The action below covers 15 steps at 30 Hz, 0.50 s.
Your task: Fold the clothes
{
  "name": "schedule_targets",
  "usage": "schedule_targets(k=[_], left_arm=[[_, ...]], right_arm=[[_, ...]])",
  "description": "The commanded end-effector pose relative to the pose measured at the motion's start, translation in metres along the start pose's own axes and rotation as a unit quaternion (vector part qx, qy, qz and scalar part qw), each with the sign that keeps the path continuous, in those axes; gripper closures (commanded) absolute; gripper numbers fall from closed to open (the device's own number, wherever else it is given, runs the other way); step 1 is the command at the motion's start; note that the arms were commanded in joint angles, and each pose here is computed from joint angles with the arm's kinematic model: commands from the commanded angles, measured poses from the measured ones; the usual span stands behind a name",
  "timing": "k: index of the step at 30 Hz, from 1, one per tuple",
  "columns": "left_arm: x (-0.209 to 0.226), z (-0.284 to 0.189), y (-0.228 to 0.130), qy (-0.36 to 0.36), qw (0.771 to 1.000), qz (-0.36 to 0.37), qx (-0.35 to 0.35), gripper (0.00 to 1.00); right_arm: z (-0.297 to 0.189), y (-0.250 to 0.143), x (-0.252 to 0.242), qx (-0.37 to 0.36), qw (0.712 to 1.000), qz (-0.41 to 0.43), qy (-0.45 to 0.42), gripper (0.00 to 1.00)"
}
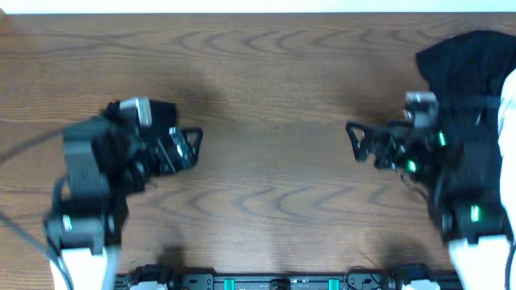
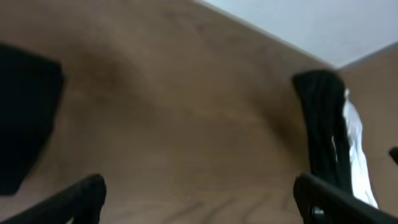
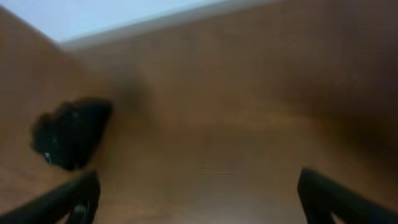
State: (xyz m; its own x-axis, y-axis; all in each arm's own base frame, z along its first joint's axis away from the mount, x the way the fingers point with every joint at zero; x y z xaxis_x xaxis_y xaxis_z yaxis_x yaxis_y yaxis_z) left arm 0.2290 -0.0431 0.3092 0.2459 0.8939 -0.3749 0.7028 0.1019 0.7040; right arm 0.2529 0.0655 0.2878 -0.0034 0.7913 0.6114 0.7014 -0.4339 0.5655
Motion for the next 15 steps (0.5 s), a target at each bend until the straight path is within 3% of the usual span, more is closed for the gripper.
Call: schedule_targets(k=[1, 4, 8, 15], left_arm=[[-0.003, 0.0, 0.031, 0.002, 0.999, 0.04, 0.034, 0.02], [-0.001, 0.01, 0.037, -0.012, 0.998, 0.015, 0.064, 0.02], [-0.007, 0.022, 0.034, -0.066, 0.994, -0.01, 0.09, 0.02], [0.01, 0.024, 0.021, 0.004, 0.991, -0.023, 0.128, 0.02]], right_arm=[[0.019, 0.035, 0.0, 0.048, 0.996, -0.035, -0.068, 0.01], [0.036, 0.064, -0.004, 0.091, 0.989, -0.049, -0.105, 0.01], [0.058, 0.104, -0.015, 0.09, 0.987, -0.058, -0.121, 0.01], [0.072, 0.154, -0.099, 0.055, 0.971, 0.056, -0.227, 0.01]])
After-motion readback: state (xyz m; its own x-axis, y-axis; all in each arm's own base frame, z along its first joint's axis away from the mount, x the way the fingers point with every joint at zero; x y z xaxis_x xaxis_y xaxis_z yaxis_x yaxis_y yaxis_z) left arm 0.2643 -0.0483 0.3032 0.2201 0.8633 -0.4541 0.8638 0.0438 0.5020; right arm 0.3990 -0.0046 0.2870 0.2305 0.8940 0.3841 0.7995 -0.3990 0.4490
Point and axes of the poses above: each gripper's point midway between its finger pads, its own z axis out along the fingers, its own x axis along the line the jaws close on, y = z × x, the point moved 6 cm from there along -z, back along the fingers, and after that the axes turned 15 degrees about z, right-handed, at the moved point
